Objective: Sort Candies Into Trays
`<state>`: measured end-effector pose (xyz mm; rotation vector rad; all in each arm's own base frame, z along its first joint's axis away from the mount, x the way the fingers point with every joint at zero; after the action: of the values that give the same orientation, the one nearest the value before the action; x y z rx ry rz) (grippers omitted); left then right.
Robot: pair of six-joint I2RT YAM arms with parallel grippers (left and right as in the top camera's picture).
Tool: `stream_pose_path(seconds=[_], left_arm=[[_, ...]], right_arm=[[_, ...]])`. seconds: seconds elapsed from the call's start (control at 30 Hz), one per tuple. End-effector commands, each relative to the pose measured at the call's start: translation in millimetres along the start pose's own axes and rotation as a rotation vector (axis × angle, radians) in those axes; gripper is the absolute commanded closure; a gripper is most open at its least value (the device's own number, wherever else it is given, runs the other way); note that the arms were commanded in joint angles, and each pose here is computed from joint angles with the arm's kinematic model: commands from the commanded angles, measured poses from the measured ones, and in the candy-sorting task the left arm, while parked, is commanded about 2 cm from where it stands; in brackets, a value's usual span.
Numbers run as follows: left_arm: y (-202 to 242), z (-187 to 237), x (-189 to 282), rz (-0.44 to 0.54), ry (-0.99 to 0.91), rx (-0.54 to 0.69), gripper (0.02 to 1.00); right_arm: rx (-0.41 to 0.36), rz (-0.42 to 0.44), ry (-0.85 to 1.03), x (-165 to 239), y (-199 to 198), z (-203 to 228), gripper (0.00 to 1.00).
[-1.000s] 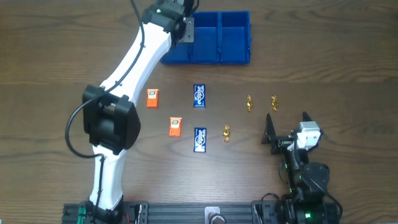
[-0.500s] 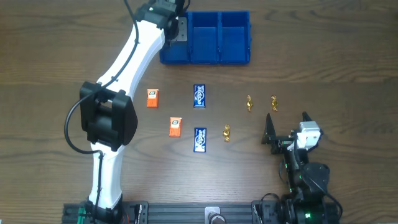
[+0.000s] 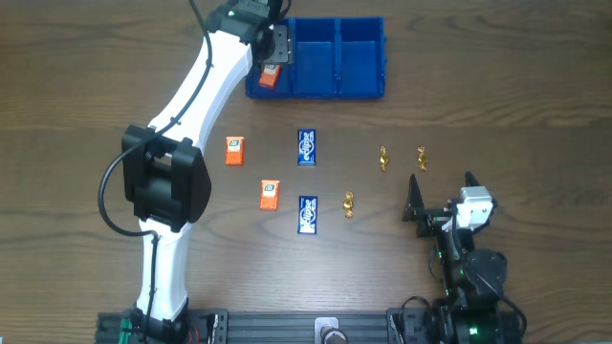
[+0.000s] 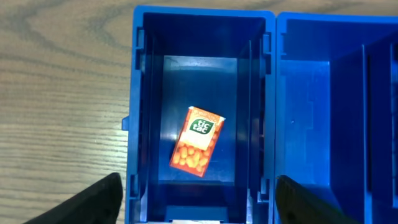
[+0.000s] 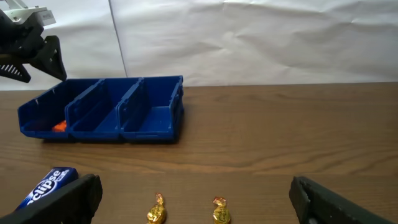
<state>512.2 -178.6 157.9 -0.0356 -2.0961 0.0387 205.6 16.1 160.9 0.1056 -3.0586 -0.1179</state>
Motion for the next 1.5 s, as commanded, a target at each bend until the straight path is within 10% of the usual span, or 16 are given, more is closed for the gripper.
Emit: stream_pose_path(seconds=[0.03, 0.43, 0.83, 1.5], left_arm=[[1, -13, 27, -0.003, -0.049, 0.004, 0.189], [34, 55, 129, 0.024, -0.096, 0.009, 0.15], [57, 190, 60, 0.02, 0.068, 0.035, 0.117], [79, 206, 6, -0.008, 0.121, 0.152, 0.154]], right_arm=[[0.01, -0.008, 0.0, 0, 1, 1, 0.003], [0.01, -0.008, 0.0, 0, 1, 1, 0.003], [0.01, -0.008, 0.001, 0, 1, 1, 0.003], [0.01, -0.008, 0.0, 0, 1, 1, 0.003]])
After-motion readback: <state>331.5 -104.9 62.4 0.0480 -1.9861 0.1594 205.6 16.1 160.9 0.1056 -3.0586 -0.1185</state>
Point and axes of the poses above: each gripper's point midway between its finger pads, its own x axis back along the fingers, its own y axis along the line the jaws close on, z = x × y, the point moved 4 cm from there along x, back along the fingers, and after that the axes turned 1 degree about -x, right-handed, at the moved point
